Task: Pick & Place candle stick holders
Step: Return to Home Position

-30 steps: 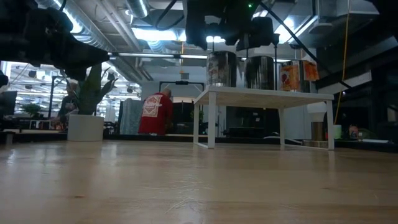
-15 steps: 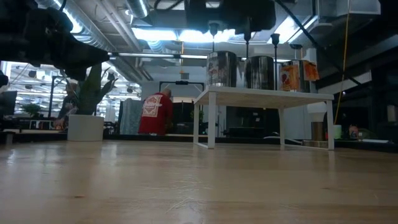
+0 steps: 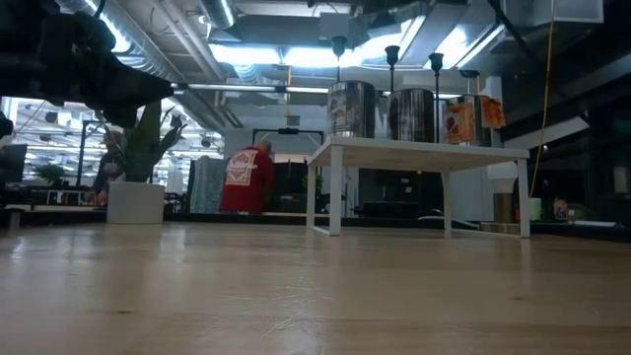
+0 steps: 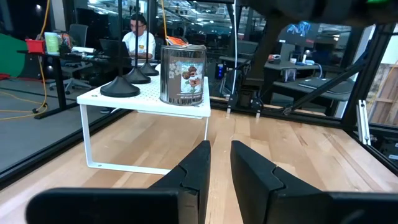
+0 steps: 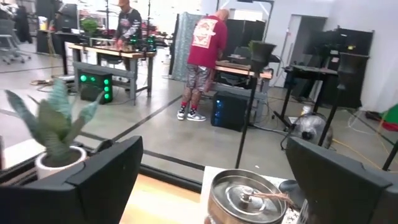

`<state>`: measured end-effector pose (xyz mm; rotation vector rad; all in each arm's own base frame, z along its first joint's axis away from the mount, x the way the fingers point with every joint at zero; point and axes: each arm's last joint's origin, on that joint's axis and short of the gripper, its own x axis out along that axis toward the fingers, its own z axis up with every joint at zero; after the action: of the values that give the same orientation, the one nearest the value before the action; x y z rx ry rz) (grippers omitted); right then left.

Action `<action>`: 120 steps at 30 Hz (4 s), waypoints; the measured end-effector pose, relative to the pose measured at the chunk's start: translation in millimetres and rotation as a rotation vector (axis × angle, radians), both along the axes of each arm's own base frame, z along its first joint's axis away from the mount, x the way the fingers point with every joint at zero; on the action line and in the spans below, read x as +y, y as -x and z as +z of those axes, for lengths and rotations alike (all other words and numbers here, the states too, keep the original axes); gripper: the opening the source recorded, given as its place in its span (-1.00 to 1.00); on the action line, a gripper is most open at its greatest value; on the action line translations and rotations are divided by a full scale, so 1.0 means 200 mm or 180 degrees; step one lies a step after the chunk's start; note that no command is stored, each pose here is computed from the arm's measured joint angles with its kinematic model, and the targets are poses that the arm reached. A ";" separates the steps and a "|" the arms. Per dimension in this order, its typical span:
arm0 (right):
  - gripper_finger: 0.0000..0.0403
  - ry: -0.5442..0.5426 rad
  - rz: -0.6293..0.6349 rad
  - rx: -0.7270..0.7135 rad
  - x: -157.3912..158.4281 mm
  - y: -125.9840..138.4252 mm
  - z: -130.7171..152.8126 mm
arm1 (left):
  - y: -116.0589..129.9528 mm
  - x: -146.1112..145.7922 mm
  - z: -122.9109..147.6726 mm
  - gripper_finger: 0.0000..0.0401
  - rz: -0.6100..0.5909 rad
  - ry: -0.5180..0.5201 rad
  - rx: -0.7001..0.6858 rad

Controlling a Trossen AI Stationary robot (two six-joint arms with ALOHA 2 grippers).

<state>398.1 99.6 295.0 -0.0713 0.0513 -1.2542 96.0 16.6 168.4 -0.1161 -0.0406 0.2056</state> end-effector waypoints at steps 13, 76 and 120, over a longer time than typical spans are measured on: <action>0.99 -0.0395 0.0218 -0.0052 0.11 -0.04 0.03 | 0.00 0.00 0.00 -0.71 0.0000 0.0000 0.0000; 0.97 0.0272 0.5155 -0.0089 0.10 -0.30 -0.14 | 0.00 0.00 0.00 -0.71 -0.0001 0.0000 0.0001; 0.97 0.0337 0.3904 -0.0239 -0.37 1.20 -0.67 | 0.00 0.00 0.00 -0.71 0.0000 0.0000 0.0000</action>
<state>158.8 26.3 160.0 -0.1213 -0.1144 -0.0316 96.1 16.6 168.5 -0.1161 -0.0406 0.2055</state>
